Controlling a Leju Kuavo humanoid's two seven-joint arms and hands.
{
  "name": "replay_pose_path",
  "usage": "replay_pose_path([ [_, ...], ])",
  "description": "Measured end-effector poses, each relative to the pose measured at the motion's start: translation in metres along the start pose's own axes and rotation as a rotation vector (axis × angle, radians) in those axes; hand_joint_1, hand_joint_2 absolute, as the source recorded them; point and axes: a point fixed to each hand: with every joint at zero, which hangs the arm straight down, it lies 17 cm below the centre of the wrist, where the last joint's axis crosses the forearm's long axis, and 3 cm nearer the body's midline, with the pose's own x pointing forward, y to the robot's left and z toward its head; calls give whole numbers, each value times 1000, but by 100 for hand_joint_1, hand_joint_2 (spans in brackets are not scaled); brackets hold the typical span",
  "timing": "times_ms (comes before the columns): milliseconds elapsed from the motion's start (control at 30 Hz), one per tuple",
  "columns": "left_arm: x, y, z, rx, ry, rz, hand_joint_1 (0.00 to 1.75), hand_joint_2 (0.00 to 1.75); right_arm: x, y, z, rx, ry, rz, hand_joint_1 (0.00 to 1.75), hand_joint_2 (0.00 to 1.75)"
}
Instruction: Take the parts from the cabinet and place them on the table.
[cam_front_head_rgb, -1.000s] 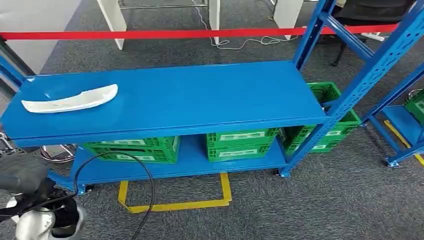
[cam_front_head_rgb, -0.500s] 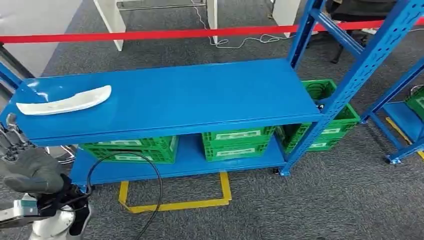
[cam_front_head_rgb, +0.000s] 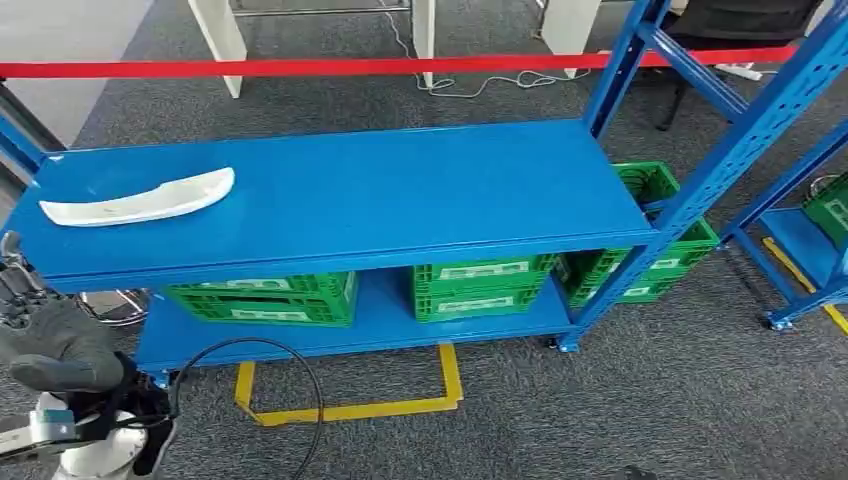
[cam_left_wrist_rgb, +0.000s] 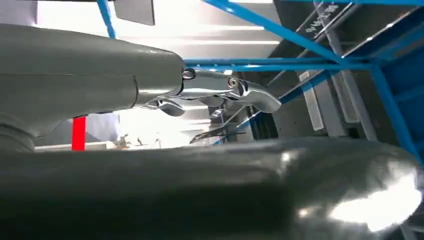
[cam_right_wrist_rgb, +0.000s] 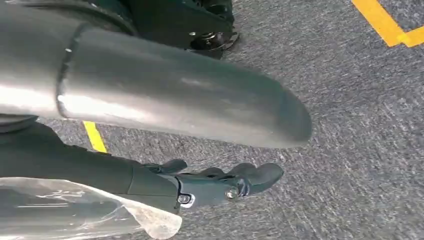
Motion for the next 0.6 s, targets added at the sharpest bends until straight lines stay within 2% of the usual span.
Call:
replay_pose_path([
  [600,4,-2,4,-21,-3,10,0,0,2,0,0,0,-10,21,0,0],
])
